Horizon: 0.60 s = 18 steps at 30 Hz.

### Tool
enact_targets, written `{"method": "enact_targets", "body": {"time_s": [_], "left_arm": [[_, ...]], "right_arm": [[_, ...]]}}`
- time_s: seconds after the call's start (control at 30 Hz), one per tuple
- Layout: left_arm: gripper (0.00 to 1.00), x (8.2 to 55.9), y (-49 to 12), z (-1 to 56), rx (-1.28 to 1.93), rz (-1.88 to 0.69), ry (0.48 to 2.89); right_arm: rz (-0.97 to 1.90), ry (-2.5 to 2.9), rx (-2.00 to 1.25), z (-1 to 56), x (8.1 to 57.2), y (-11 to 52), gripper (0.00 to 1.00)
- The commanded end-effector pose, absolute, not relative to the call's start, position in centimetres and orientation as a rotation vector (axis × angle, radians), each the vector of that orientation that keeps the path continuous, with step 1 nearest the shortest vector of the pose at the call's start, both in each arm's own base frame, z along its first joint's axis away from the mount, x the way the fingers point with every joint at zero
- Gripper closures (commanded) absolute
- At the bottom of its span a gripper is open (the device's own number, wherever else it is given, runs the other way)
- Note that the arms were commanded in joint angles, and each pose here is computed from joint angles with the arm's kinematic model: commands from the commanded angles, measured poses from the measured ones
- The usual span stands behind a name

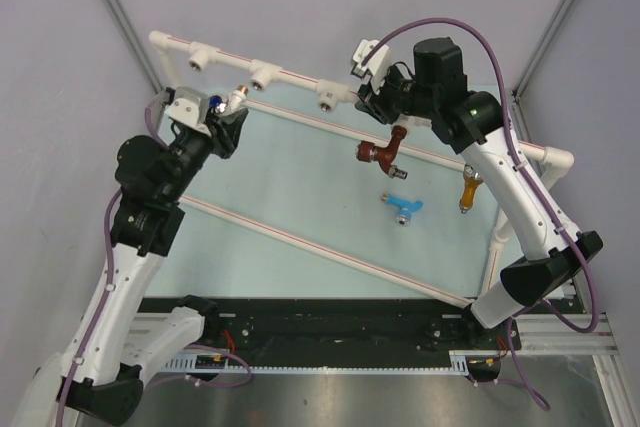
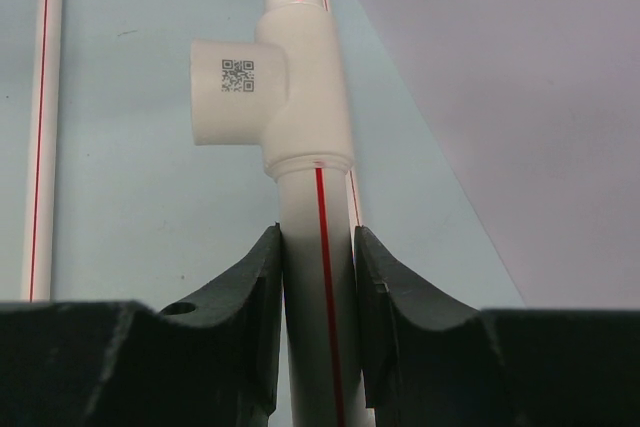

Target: Install the water faucets

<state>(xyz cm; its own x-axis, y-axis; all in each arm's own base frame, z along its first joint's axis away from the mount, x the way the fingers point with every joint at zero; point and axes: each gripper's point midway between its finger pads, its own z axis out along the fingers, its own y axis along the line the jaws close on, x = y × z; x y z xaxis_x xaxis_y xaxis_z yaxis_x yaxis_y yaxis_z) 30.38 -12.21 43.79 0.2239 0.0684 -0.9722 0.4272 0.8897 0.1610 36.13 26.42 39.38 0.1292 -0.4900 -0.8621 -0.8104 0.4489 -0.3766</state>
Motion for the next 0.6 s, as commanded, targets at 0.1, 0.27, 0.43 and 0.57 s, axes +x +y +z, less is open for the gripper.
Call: {"method": "enact_targets", "body": {"time_s": [0.1,0.27,0.43,0.57], "left_arm": [[1.00,26.0,-16.4,44.4,0.317,-0.851,1.317],[1.00,25.0,-18.9,43.3,0.275,-1.152,1.356],[1.00,23.3,-19.5,44.1,0.322,-1.236,1.306],[1.00,21.9,-20.7,44.8,0.422,-1.335,1.331]], "right_arm": [[0.499,1.605,-1.132,39.9,32.1,26.1,0.95],[0.511,1.590,-1.114,40.7,31.7,26.1,0.64],[0.519,1.493,-1.128,43.4,29.4,25.6,0.32],[0.570,1.354,-1.209,45.6,25.9,25.4,0.24]]}}
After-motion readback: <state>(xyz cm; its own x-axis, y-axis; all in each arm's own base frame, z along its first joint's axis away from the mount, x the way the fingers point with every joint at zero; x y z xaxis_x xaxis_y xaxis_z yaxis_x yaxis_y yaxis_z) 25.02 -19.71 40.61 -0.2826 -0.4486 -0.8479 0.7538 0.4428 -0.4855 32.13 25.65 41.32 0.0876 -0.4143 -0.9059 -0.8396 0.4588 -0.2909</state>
